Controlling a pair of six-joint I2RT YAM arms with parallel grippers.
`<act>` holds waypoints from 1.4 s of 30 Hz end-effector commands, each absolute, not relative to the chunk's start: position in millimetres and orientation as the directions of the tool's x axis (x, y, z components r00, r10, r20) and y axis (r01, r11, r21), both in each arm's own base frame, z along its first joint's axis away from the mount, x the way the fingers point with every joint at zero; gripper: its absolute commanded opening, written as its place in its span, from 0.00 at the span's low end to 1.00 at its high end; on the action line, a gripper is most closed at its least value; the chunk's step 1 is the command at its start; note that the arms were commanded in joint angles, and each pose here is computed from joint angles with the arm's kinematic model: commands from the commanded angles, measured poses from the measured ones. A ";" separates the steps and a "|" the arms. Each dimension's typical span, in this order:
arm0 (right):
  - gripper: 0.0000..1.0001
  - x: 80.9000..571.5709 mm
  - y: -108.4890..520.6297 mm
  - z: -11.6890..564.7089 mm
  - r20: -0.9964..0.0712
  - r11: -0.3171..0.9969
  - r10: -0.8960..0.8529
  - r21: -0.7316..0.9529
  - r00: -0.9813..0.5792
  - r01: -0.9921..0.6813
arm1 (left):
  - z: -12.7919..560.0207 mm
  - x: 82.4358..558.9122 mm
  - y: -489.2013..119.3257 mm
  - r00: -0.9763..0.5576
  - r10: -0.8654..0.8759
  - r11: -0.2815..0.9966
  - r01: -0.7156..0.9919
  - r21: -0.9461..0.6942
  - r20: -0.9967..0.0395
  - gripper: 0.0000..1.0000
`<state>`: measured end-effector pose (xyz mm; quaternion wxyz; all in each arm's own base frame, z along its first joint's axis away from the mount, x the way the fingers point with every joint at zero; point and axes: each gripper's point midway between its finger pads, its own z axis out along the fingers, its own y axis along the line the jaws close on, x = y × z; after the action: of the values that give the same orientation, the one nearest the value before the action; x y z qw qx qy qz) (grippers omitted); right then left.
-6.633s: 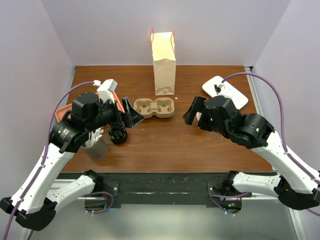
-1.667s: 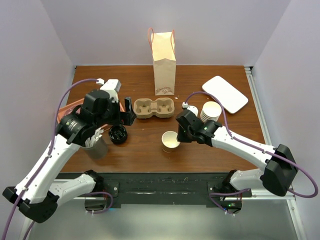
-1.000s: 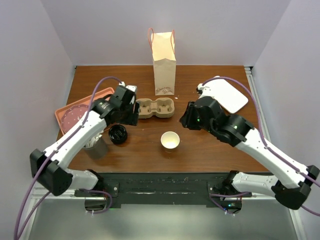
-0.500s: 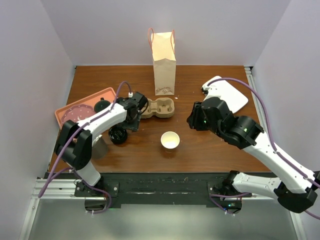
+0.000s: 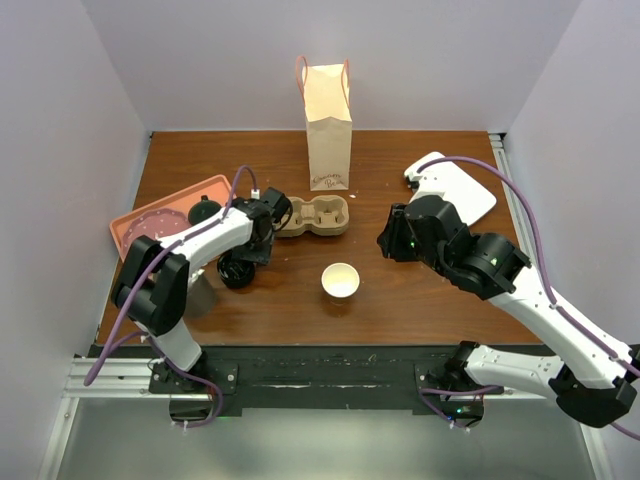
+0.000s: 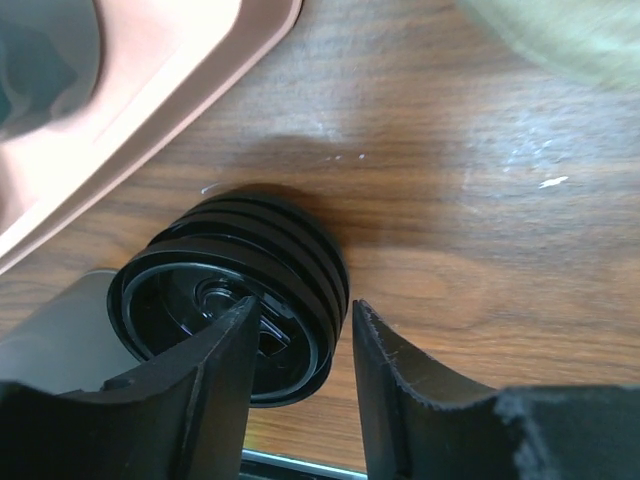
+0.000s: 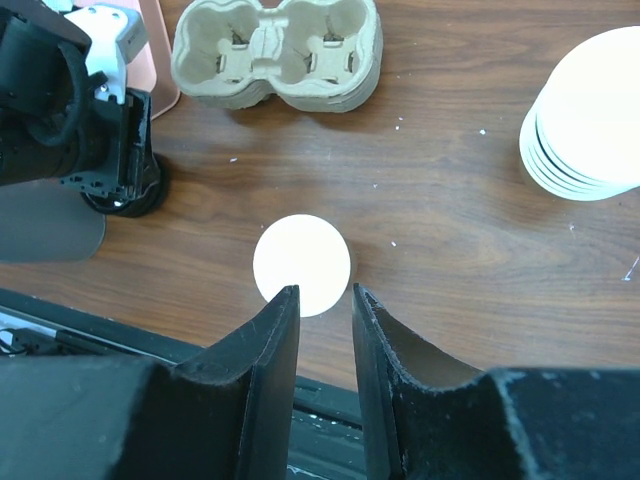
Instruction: Pack the takeout coffee
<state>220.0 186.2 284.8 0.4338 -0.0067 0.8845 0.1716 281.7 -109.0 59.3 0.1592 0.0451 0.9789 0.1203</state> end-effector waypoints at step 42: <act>0.31 231.8 213.3 271.0 -0.749 0.936 0.100 0.294 -0.655 -0.193 | 85.7 293.4 -125.4 -0.926 0.093 0.988 0.039 0.151 -0.365 0.30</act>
<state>230.4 206.2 263.2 0.4064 -0.0200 0.8990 0.1622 282.5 -120.3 61.2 0.1579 0.0422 0.9824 0.0905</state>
